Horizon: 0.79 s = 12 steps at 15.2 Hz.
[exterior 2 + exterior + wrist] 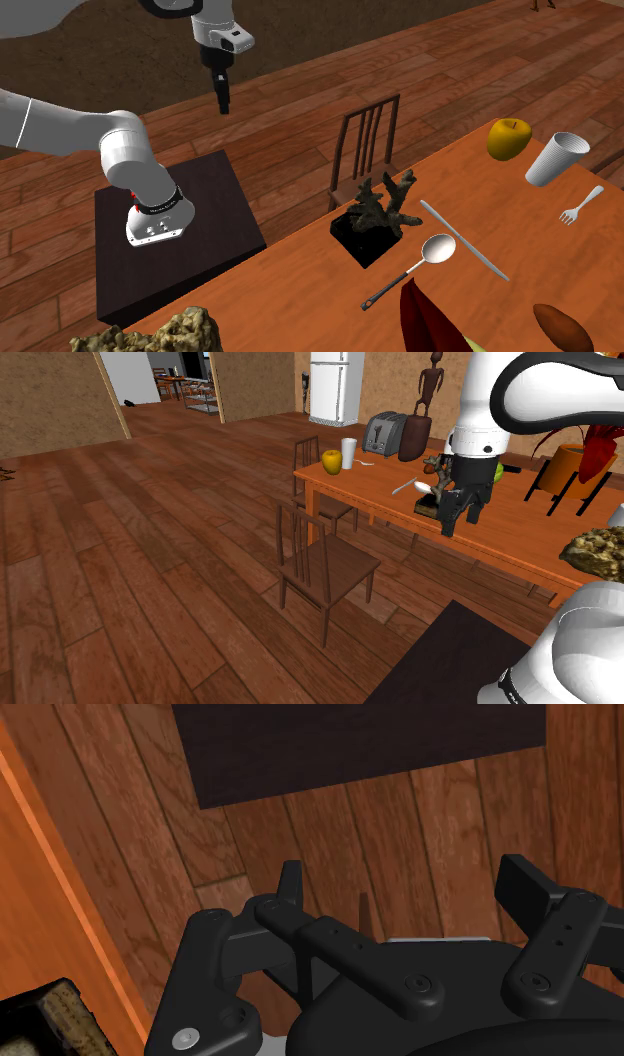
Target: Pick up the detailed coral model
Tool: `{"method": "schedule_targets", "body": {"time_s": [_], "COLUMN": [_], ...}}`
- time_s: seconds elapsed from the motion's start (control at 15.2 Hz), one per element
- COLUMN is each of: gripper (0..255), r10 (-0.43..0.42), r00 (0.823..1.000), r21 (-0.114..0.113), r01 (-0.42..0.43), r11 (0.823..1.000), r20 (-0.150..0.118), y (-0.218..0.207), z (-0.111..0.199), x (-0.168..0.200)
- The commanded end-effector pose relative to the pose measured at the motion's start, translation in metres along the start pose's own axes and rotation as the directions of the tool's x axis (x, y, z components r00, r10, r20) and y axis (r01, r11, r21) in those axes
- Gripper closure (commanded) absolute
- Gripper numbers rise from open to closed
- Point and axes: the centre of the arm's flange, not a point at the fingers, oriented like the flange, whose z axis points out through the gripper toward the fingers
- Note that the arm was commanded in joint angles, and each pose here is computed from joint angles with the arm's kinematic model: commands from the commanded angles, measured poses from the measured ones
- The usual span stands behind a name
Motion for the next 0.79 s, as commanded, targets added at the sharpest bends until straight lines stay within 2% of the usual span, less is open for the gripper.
{"method": "schedule_targets", "body": {"time_s": [0.0, 0.73], "gripper": [0, 0], "r10": [0.0, 0.057], "r00": [1.0, 0.997], "r21": [0.0, -0.056], "r01": [0.0, -0.06], "r11": [1.0, 0.997], "r20": [0.0, -0.053], "y": [0.0, 0.096], "z": [0.0, -0.002], "x": [0.0, 0.092]}}
